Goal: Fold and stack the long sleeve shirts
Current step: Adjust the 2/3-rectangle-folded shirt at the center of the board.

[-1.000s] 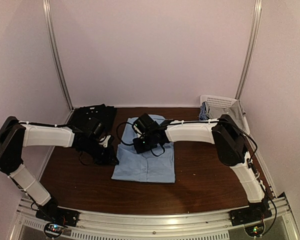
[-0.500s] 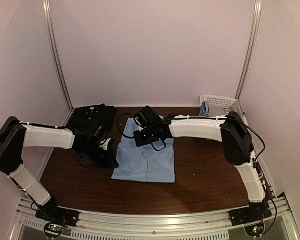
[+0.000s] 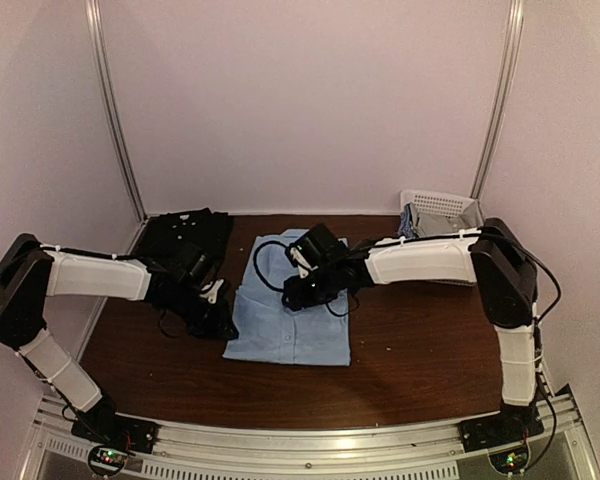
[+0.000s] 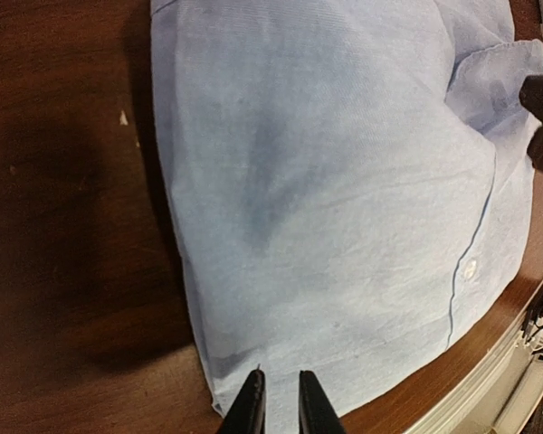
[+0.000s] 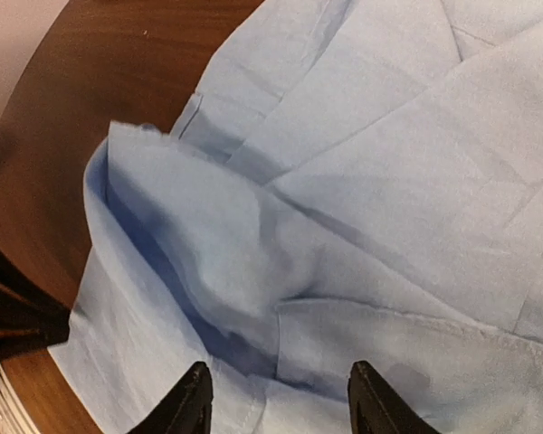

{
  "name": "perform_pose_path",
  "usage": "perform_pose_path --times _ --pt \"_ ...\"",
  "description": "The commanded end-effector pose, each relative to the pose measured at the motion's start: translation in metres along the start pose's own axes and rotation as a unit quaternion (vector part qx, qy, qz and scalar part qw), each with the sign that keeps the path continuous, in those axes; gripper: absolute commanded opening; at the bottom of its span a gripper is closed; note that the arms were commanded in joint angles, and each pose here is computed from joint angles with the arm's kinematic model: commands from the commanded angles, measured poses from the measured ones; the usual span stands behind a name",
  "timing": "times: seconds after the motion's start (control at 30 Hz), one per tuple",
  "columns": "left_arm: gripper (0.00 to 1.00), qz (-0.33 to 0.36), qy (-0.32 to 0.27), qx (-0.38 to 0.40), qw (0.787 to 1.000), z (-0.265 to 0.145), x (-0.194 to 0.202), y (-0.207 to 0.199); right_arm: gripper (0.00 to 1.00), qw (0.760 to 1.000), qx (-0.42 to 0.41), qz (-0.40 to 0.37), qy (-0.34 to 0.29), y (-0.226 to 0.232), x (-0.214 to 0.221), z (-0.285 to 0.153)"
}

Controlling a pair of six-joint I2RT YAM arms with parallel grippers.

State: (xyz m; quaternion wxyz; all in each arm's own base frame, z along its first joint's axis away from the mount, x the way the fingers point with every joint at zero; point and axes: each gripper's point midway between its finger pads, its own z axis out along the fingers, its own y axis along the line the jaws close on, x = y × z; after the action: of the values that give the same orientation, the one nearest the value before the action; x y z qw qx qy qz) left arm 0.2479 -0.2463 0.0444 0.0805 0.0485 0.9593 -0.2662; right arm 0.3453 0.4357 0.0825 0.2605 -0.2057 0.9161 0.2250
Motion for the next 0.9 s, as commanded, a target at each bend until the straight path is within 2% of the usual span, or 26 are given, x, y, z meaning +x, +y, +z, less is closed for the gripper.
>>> perform_pose_path --times 0.0,0.17,0.4,0.87 --pt "0.14 0.009 -0.006 0.011 1.0 0.0 -0.001 -0.005 0.56 0.993 -0.112 0.038 -0.008 0.027 0.004 -0.037" --pt "0.14 0.009 -0.006 0.012 1.0 0.0 -0.002 -0.006 0.7 0.98 -0.179 0.08 0.011 0.036 0.033 -0.047" --pt "0.14 0.011 -0.006 0.013 1.0 0.0 -0.002 -0.007 0.77 0.968 -0.226 0.109 0.01 0.045 0.035 -0.044" --pt "0.14 0.011 -0.005 0.012 1.0 0.0 -0.001 -0.006 0.84 0.957 -0.243 0.154 0.046 0.038 0.055 -0.017"
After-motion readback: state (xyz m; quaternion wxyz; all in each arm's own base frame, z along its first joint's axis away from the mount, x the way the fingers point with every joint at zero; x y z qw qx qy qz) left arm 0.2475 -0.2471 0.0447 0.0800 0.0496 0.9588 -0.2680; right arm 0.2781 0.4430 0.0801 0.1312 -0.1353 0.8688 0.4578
